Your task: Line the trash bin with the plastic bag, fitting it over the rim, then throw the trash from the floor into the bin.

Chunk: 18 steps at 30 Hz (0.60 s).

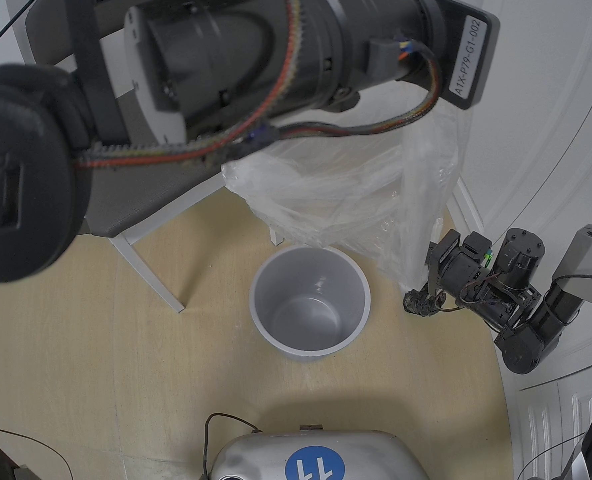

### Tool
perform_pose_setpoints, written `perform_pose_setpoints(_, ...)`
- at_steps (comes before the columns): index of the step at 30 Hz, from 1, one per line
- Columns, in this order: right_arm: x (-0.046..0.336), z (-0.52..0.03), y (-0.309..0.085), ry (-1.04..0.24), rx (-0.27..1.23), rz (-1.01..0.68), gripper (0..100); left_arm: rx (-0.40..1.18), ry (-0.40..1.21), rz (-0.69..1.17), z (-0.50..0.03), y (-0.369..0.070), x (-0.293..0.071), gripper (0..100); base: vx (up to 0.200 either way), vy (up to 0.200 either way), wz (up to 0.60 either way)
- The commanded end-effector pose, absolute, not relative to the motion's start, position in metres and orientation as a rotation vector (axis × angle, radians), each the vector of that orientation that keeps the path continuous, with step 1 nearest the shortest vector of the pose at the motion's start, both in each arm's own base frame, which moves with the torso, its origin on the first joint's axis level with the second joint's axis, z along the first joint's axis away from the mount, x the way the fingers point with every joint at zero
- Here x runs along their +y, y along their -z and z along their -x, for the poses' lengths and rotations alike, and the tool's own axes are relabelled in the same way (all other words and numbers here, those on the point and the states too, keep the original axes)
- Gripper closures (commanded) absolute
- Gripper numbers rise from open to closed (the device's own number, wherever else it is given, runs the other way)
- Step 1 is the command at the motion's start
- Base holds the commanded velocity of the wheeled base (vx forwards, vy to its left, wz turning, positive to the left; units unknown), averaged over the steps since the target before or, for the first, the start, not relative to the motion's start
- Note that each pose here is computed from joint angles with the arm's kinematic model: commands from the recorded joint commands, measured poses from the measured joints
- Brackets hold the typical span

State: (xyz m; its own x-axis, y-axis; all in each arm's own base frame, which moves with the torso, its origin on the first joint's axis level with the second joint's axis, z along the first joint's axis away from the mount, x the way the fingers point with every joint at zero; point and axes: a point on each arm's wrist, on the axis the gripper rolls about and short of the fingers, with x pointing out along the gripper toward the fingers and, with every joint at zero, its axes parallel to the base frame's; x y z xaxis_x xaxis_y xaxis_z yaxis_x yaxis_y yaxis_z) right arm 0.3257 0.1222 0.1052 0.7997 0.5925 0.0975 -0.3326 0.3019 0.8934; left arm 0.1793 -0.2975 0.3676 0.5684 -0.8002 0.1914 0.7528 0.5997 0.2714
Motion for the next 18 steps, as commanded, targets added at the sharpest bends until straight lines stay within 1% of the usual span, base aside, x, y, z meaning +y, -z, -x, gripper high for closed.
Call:
perform_pose_setpoints(1, 0.121, -0.329, -0.1, -0.616, 0.267, -1.1, 100, -0.287, 0.896, -0.184, -0.185, -0.363, -0.289, 100, 0.0, 0.0, 0.0)
perform_pose_setpoints(5, 0.122, -0.328, -0.099, -0.617, 0.262, -1.072, 100, -0.247, 0.838, -0.211, -0.193, -0.355, -0.265, 100, 0.0, 0.0, 0.0)
perform_pose_setpoints(6, 0.122, -0.328, -0.099, -0.617, 0.262, -1.07, 100, -0.245, 0.835, -0.212, -0.193, -0.355, -0.263, 100, 0.0, 0.0, 0.0)
perform_pose_setpoints(8, 0.125, -0.325, -0.101, -0.628, 0.249, -1.04, 100, -0.208, 0.767, -0.225, -0.197, -0.347, -0.246, 100, 0.0, 0.0, 0.0)
perform_pose_setpoints(9, 0.126, -0.324, -0.102, -0.631, 0.247, -1.035, 100, -0.2, 0.756, -0.227, -0.196, -0.346, -0.244, 100, 0.0, 0.0, 0.0)
perform_pose_setpoints(10, 0.134, -0.316, -0.112, -0.647, 0.214, -1.008, 100, -0.155, 0.67, -0.235, -0.196, -0.337, -0.233, 100, 0.0, 0.0, 0.0)
perform_pose_setpoints(12, 0.137, -0.309, -0.121, -0.649, 0.174, -0.978, 100, -0.119, 0.594, -0.23, -0.196, -0.328, -0.225, 100, 0.0, 0.0, 0.0)
perform_pose_setpoints(13, 0.141, -0.302, -0.131, -0.659, 0.129, -0.935, 100, -0.107, 0.538, -0.191, -0.194, -0.322, -0.218, 100, 0.0, 0.0, 0.0)
perform_pose_setpoints(16, 0.146, -0.292, -0.143, -0.629, 0.127, -0.85, 100, -0.097, 0.48, -0.118, -0.19, -0.312, -0.208, 100, 0.0, 0.0, 0.0)
perform_pose_setpoints(18, 0.148, -0.286, -0.151, -0.592, 0.125, -0.801, 100, -0.077, 0.43, -0.119, -0.192, -0.302, -0.195, 100, 0.0, 0.0, 0.0)
